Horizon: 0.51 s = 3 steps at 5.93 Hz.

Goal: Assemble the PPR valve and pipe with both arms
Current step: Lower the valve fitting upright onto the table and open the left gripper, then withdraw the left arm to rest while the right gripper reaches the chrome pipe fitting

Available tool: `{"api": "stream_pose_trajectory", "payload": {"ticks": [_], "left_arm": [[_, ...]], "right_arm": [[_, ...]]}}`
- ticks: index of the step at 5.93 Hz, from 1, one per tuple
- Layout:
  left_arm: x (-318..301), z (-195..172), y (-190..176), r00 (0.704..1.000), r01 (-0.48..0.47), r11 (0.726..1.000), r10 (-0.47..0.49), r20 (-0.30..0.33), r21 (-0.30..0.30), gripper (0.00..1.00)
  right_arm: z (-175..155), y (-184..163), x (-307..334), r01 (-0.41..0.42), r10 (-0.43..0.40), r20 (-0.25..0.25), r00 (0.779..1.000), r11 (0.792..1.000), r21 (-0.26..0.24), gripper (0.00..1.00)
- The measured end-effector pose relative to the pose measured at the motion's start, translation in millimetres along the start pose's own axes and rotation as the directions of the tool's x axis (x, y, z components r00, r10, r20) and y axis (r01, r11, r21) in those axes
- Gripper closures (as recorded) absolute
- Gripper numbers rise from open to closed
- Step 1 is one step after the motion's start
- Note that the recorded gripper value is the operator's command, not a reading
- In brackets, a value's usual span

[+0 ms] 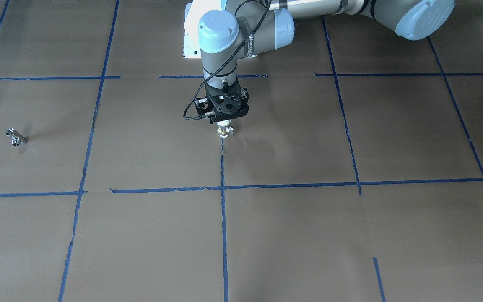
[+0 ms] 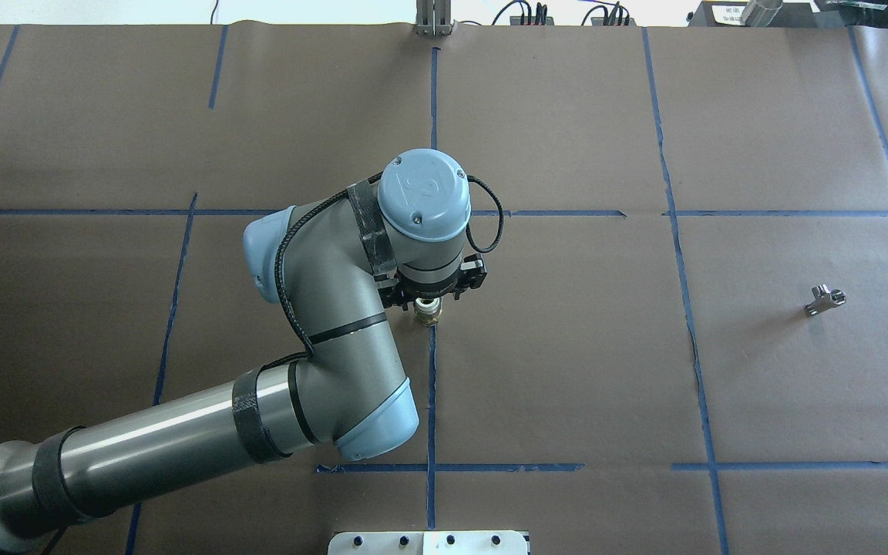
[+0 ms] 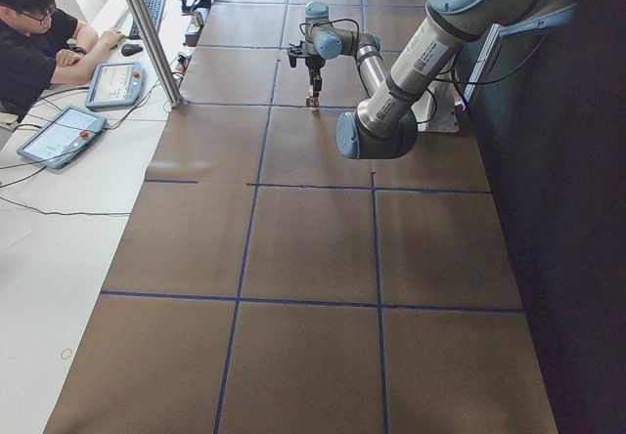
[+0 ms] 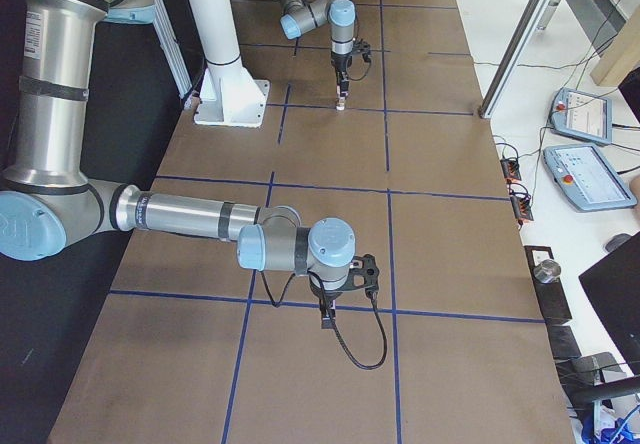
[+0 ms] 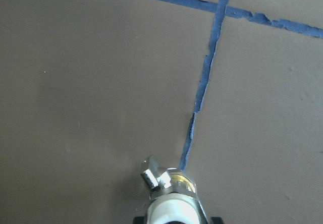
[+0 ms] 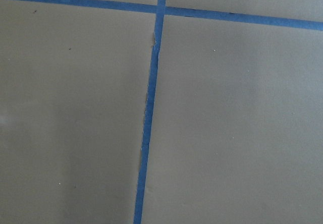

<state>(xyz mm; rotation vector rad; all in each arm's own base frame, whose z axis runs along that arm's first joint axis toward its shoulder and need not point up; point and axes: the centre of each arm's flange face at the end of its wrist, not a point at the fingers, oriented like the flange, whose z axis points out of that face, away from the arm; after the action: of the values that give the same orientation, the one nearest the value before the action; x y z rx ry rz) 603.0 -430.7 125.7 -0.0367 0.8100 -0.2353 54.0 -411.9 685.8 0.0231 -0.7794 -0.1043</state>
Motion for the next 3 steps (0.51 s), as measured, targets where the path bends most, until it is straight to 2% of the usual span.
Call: {"api": "stream_pose_trajectory", "payload": {"ticks": [2, 3], "left_arm": [[-15, -18, 0, 0.999, -0.035, 0.999, 0.036, -0.033, 0.016, 0.0], [-51, -28, -4, 0.994, -0.107, 0.994, 0.108, -0.035, 0.028, 0.0]], "right_arm": [[-1, -2, -2, 0.01, -0.01, -0.001, 1.0, 1.0, 0.004, 0.0], [-4, -6, -5, 0.018, -0.018, -0.001, 1.0, 1.0, 0.011, 0.0]]}}
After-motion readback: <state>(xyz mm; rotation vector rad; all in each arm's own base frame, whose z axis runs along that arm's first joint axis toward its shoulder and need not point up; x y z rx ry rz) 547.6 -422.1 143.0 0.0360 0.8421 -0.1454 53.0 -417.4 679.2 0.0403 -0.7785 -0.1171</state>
